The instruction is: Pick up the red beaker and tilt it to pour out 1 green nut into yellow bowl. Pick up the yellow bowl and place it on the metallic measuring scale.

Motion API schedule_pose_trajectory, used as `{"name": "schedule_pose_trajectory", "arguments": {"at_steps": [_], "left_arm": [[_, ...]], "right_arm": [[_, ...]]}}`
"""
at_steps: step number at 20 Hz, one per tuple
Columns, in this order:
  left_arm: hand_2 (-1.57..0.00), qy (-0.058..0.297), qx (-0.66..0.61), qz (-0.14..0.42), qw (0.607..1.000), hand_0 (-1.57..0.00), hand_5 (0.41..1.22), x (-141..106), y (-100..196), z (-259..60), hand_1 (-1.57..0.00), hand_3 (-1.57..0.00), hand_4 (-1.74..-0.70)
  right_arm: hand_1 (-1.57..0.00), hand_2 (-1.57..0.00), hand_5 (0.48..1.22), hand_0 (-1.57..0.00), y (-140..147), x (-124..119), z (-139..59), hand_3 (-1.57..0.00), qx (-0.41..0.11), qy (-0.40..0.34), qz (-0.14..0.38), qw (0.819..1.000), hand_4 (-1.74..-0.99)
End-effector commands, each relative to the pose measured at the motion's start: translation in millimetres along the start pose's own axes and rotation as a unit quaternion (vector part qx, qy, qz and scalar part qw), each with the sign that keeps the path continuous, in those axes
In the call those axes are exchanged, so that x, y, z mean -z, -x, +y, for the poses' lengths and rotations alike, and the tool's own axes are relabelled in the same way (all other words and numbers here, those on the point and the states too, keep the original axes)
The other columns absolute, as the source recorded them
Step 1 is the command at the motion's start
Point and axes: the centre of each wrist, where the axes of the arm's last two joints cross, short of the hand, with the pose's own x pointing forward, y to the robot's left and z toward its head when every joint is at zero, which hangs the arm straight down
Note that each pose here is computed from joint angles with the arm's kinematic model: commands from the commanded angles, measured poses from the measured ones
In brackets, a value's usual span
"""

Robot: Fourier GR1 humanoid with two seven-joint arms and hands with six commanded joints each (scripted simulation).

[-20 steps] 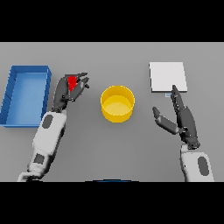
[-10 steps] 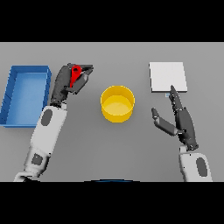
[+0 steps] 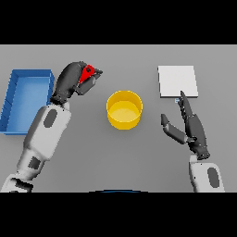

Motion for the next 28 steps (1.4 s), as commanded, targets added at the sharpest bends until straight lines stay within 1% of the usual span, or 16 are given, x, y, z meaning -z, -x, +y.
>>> {"name": "schedule_pose_trajectory", "arguments": {"at_steps": [1,5,7,9,11,12,14,16,19,21,22,23,24,25,27,28], "left_arm": [[-1.57,0.014,0.042,-0.012,0.999,-1.57,1.127,3,-5,-1,-1.57,-1.57,-1.7],[-1.57,0.073,0.192,-0.026,0.978,-1.57,1.16,14,-24,2,-1.57,-1.57,-1.72],[-1.57,0.115,0.251,-0.036,0.96,-1.57,1.182,17,-29,0,-1.57,-1.57,-1.73],[-1.57,0.147,0.302,-0.039,0.941,-1.57,1.196,24,-35,0,-1.57,-1.57,-1.73],[-1.57,0.177,0.354,-0.042,0.917,-1.57,1.205,31,-47,-2,-1.57,-1.57,-1.64],[-1.57,0.191,0.375,-0.046,0.906,-1.57,1.208,33,-48,-3,-1.57,-1.57,-1.61],[-1.57,0.215,0.427,-0.048,0.877,-1.57,1.213,37,-53,-6,-1.57,-1.4,-1.65],[-1.57,0.238,0.472,-0.044,0.848,-1.57,1.216,37,-62,-13,-1.57,-1.33,-1.68],[-1.57,0.251,0.536,-0.046,0.805,-1.57,1.218,46,-79,-17,-1.57,-1.27,-1.7],[-1.57,0.264,0.563,-0.059,0.781,-1.57,1.219,49,-89,-21,-1.57,-1.2,-1.71],[-1.57,0.268,0.577,-0.068,0.768,-1.57,1.22,49,-92,-25,-1.57,-1.28,-1.71],[-1.57,0.271,0.592,-0.078,0.755,-1.57,1.22,49,-93,-28,-1.57,-1.34,-1.72],[-1.57,0.267,0.607,-0.086,0.744,-1.57,1.22,50,-97,-30,-1.57,-1.38,-1.72],[-1.57,0.265,0.623,-0.092,0.731,-1.57,1.22,52,-101,-33,-1.57,-1.42,-1.73],[-1.57,0.263,0.651,-0.1,0.705,-1.57,1.221,52,-107,-36,-1.57,-1.47,-1.73],[-1.57,0.263,0.66,-0.107,0.696,-1.57,1.221,50,-107,-40,-1.57,-1.49,-1.73]], "right_arm": [[0.0,0.0,0.689,0.0,0,1,2.1,0.0,0.0,-0.002,0.0,1.0,-1.272],[0.0,0.0,0.694,0.0,-1,1,-0.2,0.0,-0.009,0.0,0.0,1.0,-1.287],[0.0,0.0,0.695,0.0,-1,-1,-0.8,0.0,-0.016,-0.002,-0.002,1.0,-1.289],[0.0,0.0,0.694,0.0,-1,-3,-2.1,0.0,-0.016,0.001,-0.001,1.0,-1.29],[0.0,0.0,0.685,0.0,-2,-3,1.6,0.0,-0.006,0.001,0.006,1.0,-1.29],[0.0,0.0,0.678,0.0,-4,0,2.6,0.0,0.005,0.004,0.009,1.0,-1.284],[0.0,0.0,0.661,0.0,1,1,5.4,0.0,0.016,0.005,0.024,1.0,-1.279],[0.0,0.0,0.644,0.0,1,0,1.1,0.0,0.021,0.01,0.018,1.0,-1.283],[0.0,0.0,0.619,0.0,2,0,-3.2,0.0,0.033,0.008,0.014,0.999,-1.303],[0.0,0.0,0.607,0.0,3,2,2.6,0.0,0.04,0.008,0.021,0.999,-1.301],[0.0,0.0,0.606,0.0,4,1,0.0,0.0,0.036,0.009,0.02,0.999,-1.296],[0.0,0.0,0.607,0.0,4,-2,2.0,0.0,0.033,0.007,0.013,0.999,-1.297],[0.0,0.0,0.605,0.0,4,-1,0.9,0.0,0.032,0.006,0.013,0.999,-1.299],[0.0,0.0,0.601,0.0,3,2,2.8,0.0,0.032,0.01,0.017,0.999,-1.3],[0.0,0.0,0.599,0.0,2,-2,1.7,0.0,0.025,0.01,0.015,1.0,-1.298],[0.0,0.0,0.601,0.0,1,0,0.2,0.0,0.021,0.011,0.019,1.0,-1.299]]}}
